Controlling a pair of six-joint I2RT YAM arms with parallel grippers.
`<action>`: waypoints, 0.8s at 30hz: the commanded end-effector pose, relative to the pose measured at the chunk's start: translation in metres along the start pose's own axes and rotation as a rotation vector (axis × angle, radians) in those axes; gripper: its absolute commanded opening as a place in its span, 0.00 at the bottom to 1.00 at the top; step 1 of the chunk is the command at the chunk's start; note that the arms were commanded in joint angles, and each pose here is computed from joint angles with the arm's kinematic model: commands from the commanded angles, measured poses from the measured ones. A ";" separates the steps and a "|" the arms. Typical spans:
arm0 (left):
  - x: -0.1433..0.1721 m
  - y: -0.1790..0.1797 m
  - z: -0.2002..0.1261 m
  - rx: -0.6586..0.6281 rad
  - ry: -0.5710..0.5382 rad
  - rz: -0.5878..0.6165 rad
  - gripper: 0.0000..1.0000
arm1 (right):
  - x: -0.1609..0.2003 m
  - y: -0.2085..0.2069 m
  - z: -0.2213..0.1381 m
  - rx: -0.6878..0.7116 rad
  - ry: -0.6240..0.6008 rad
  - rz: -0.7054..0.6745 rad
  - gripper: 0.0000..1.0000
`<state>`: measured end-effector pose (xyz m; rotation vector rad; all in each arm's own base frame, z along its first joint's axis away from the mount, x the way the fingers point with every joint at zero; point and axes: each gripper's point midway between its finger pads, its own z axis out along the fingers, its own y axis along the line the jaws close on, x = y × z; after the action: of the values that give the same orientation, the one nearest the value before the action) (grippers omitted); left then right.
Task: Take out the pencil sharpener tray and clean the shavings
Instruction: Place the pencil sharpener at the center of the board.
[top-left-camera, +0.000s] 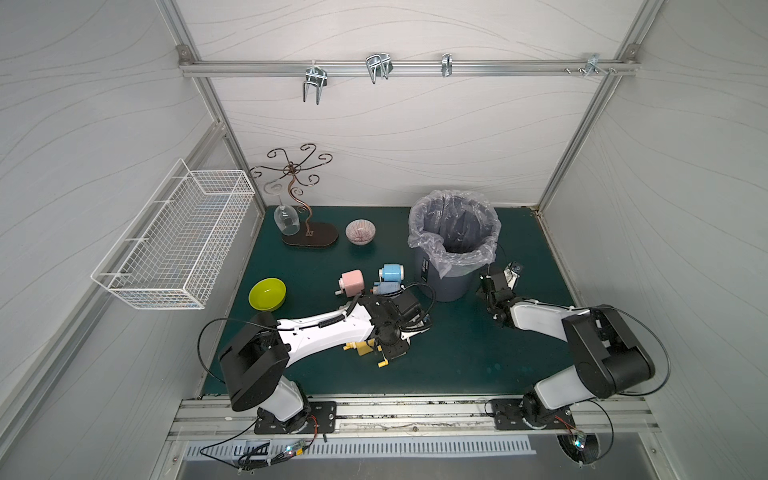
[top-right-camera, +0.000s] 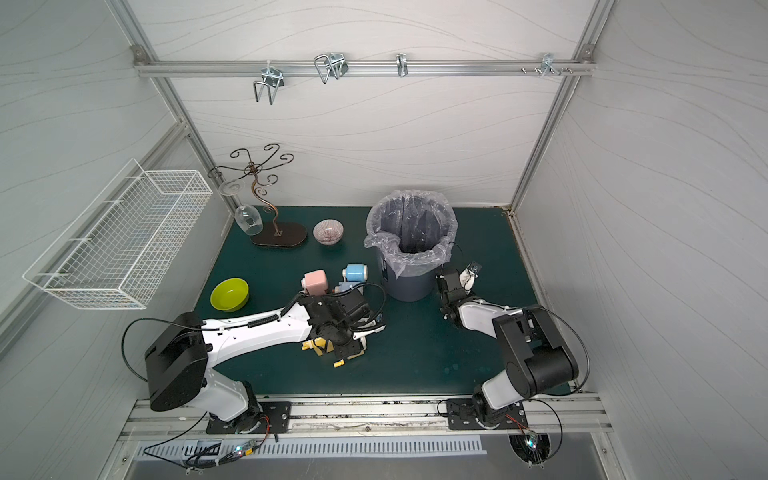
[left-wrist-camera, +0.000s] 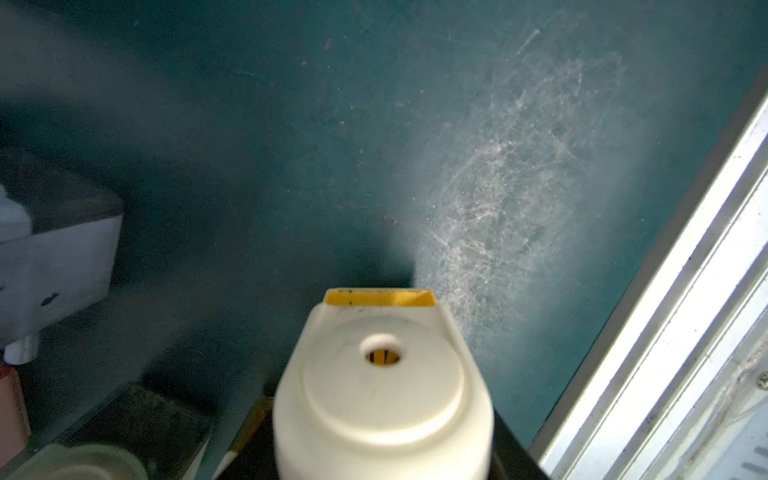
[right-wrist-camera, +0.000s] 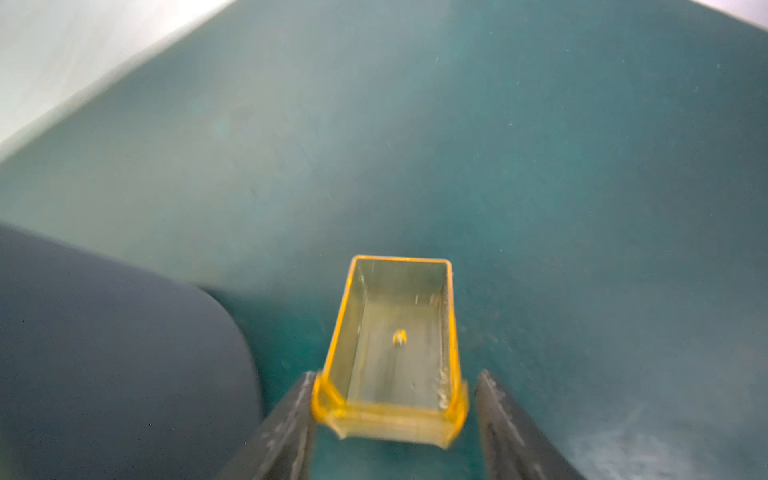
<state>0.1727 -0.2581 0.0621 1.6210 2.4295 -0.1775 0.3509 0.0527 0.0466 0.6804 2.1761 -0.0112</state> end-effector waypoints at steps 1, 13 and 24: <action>-0.007 0.006 -0.002 -0.018 -0.035 -0.011 0.00 | 0.023 -0.017 -0.002 0.046 0.074 -0.057 0.74; -0.021 0.018 0.013 -0.047 -0.032 0.006 0.00 | 0.006 -0.010 -0.038 -0.046 0.092 -0.091 0.96; -0.037 0.030 0.028 -0.097 -0.041 0.051 0.00 | -0.033 -0.023 -0.093 -0.127 -0.030 -0.035 0.96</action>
<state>0.2007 -0.2735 0.0485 1.6304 2.3821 -0.1086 0.3058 0.0496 0.1352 0.5844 2.0956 0.1579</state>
